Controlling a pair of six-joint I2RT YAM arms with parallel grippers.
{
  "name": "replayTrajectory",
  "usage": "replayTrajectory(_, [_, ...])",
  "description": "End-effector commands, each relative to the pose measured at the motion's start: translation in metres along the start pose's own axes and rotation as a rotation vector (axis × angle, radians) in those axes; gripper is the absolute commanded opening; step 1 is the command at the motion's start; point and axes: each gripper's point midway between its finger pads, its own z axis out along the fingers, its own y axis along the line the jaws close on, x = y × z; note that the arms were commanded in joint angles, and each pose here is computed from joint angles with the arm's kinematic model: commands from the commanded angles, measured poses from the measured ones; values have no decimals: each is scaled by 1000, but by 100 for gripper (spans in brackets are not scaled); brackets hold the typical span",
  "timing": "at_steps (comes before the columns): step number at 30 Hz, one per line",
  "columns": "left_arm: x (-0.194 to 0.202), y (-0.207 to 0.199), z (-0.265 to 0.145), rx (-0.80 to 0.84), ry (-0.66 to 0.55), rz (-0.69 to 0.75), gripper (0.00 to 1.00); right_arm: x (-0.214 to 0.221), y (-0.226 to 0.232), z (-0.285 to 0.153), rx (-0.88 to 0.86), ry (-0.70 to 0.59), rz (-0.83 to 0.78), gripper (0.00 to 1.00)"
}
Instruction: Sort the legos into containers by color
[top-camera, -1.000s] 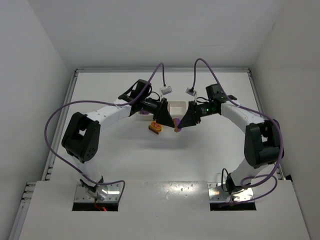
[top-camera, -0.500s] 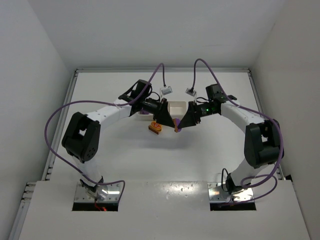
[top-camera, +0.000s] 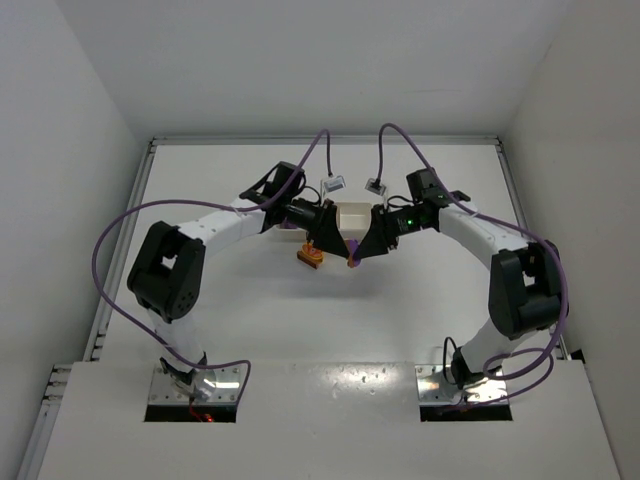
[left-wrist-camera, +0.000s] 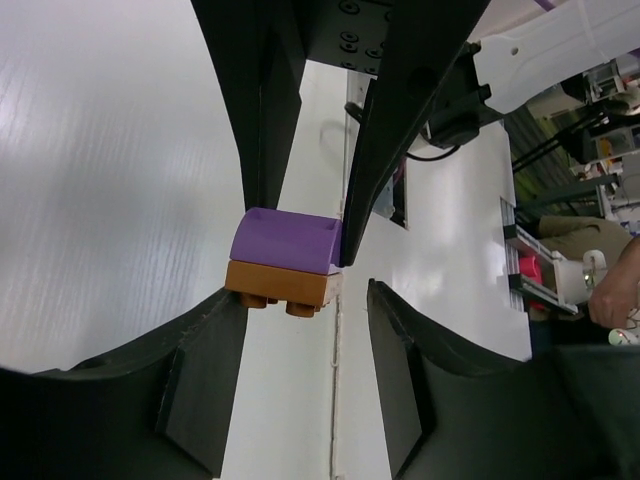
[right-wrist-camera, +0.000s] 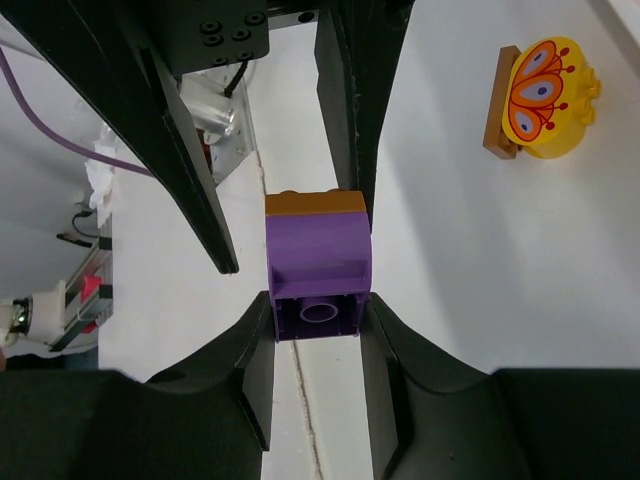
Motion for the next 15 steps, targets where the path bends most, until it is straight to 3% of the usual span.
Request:
replayTrajectory(1, [-16,-30,8,112,-4,98,56,-8,3,3,17,-9,-92,0])
replayTrajectory(4, [-16,-31,8,121,-3,108,53,-8,3,3,17,-9,-92,0])
replayTrajectory(6, [-16,-31,8,121,-4,118,32,-8,3,3,17,-9,-92,0])
replayTrajectory(11, [-10,-33,10,127,5,121,8,-8,5,3,4,-12,-92,0])
replayTrajectory(15, [-5,-31,9,116,6,131,1,-13,5,-1,-14,-31,-86,0])
